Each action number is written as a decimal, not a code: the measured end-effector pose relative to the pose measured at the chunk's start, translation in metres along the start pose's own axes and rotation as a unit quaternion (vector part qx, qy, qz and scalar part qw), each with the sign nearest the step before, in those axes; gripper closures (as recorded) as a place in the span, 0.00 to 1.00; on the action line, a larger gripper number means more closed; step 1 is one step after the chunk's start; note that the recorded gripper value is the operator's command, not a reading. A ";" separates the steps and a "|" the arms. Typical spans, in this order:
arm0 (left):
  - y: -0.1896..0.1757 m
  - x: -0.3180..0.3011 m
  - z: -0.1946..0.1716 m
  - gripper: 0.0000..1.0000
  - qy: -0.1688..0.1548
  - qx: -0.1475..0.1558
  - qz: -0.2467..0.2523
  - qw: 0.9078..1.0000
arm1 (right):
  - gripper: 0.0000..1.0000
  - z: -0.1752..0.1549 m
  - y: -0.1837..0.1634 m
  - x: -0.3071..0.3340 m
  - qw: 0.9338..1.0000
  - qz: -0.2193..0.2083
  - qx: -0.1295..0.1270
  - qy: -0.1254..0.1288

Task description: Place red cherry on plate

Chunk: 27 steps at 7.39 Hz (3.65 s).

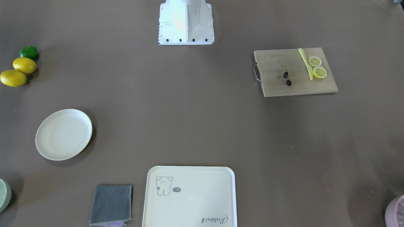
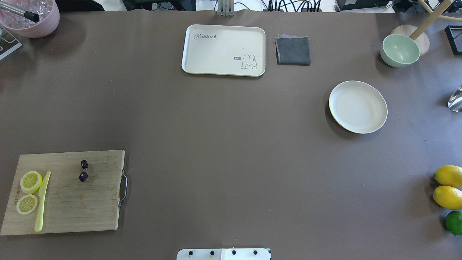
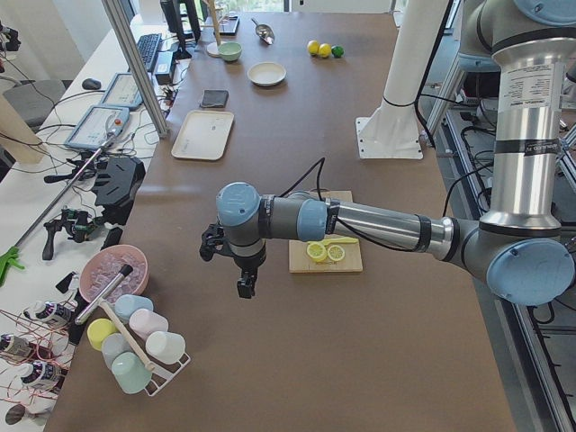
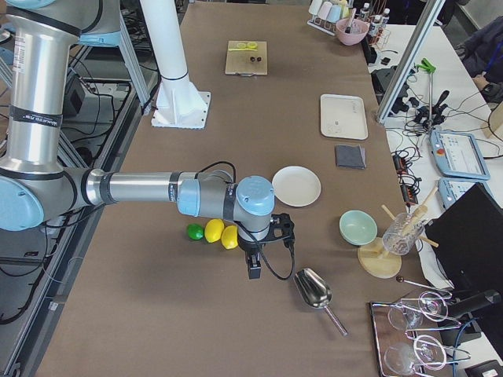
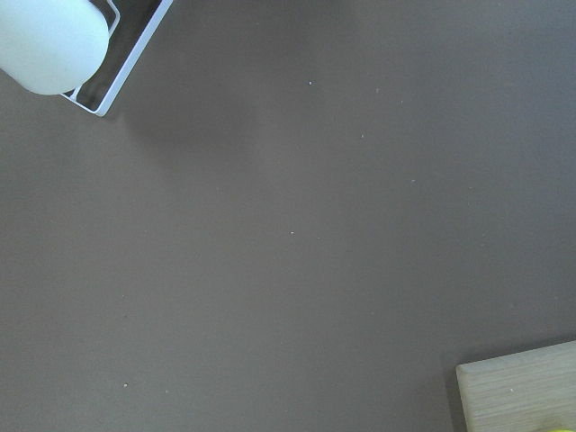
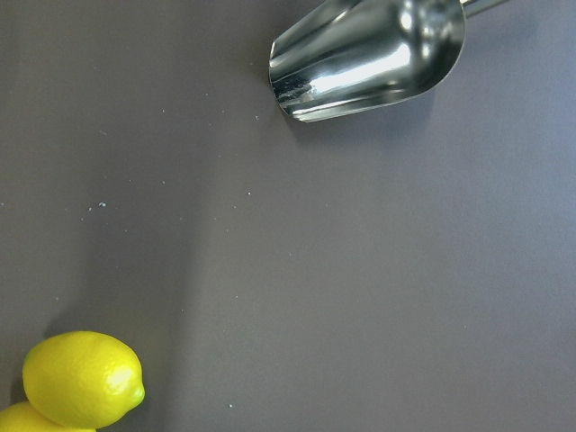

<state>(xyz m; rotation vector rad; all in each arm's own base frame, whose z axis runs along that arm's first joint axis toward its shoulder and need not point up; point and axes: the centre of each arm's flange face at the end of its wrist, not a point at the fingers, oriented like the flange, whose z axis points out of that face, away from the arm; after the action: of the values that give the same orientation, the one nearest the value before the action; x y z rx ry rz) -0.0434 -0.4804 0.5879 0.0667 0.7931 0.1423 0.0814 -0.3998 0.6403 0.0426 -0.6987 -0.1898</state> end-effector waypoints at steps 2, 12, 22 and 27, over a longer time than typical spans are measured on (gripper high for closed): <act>0.008 0.003 -0.002 0.02 -0.001 0.001 0.002 1.000 | 0.00 0.000 0.000 0.000 1.000 0.000 0.000 0.000; -0.027 0.022 -0.087 0.02 -0.017 0.126 0.061 0.990 | 0.00 -0.049 -0.053 -0.047 0.986 -0.047 0.162 -0.017; -0.025 0.033 -0.054 0.02 0.040 0.162 0.026 0.986 | 0.68 0.166 -0.117 -0.262 0.976 0.128 0.152 -0.088; -0.025 0.031 -0.053 0.02 0.039 0.161 0.026 0.986 | 1.00 0.165 -0.134 -0.287 0.963 0.181 0.163 -0.114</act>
<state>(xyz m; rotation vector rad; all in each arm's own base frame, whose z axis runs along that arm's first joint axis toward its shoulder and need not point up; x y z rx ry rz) -0.0567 -0.4997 0.5261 0.3897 0.8879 0.0650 -0.2607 -0.4736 0.5705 0.2097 -0.9502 0.2779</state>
